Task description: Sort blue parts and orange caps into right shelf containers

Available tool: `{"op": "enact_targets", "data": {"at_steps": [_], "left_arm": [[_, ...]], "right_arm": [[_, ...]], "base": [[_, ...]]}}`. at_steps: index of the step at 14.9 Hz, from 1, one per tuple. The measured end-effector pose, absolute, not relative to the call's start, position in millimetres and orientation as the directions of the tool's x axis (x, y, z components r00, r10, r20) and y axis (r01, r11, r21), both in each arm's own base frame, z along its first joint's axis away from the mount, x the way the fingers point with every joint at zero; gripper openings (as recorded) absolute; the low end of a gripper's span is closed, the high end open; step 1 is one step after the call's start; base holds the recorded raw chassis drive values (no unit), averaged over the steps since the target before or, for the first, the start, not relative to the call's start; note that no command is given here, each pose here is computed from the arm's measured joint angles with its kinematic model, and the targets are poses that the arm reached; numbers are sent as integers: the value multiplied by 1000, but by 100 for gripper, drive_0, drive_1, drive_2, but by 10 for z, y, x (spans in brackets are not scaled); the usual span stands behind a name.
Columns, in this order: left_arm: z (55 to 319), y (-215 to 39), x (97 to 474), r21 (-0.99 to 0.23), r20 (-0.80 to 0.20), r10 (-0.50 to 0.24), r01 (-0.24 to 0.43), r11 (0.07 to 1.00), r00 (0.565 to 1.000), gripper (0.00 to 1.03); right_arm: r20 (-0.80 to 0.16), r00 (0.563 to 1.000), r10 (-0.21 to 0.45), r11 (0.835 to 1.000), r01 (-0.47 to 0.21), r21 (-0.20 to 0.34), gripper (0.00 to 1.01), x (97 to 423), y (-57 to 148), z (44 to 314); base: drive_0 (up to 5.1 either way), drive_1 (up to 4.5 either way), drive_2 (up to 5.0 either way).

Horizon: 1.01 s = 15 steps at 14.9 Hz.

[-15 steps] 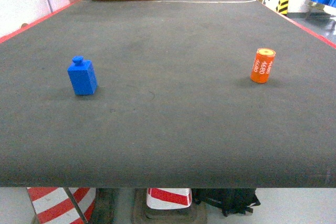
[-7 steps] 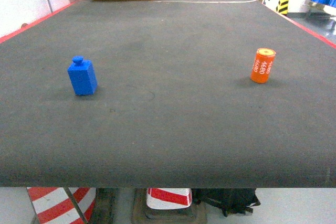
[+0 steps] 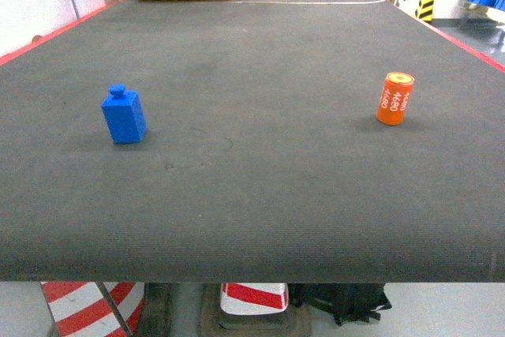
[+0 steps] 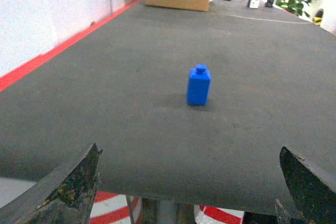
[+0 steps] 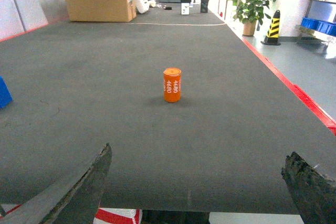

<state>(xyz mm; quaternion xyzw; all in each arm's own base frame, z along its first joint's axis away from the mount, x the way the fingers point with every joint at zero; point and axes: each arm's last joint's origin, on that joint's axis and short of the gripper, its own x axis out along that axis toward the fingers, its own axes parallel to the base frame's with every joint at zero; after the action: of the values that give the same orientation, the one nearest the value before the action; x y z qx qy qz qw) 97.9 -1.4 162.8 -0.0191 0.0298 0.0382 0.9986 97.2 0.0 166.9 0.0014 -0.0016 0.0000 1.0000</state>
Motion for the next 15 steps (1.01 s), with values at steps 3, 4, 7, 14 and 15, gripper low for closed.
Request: {"op": "enact_targets", "data": {"at_steps": [3, 4, 7, 14, 15], "left_arm": [[1648, 5, 977, -132, -60, 234, -240, 962, 970, 98], [1646, 6, 977, -137, -62, 234, -240, 961, 970, 98], [1648, 17, 979, -139, -61, 229, -235, 962, 972, 98], [1692, 63, 1382, -113, -34, 173, -176, 978, 984, 98], [1708, 41, 1450, -103, -26, 155, -157, 982, 988, 98]], "right_arm": [[2, 1000, 0, 1000, 0, 3, 98, 972, 0, 1669], [3, 1000, 0, 1000, 0, 3, 98, 972, 0, 1669], [2, 1000, 0, 1000, 0, 3, 98, 972, 0, 1669], [2, 1000, 0, 1000, 0, 3, 98, 972, 0, 1669], [2, 1000, 0, 1000, 0, 3, 98, 972, 0, 1669]], "base": [[0, 0, 0], [0, 0, 0], [0, 0, 0], [0, 0, 0], [0, 0, 0]]}}
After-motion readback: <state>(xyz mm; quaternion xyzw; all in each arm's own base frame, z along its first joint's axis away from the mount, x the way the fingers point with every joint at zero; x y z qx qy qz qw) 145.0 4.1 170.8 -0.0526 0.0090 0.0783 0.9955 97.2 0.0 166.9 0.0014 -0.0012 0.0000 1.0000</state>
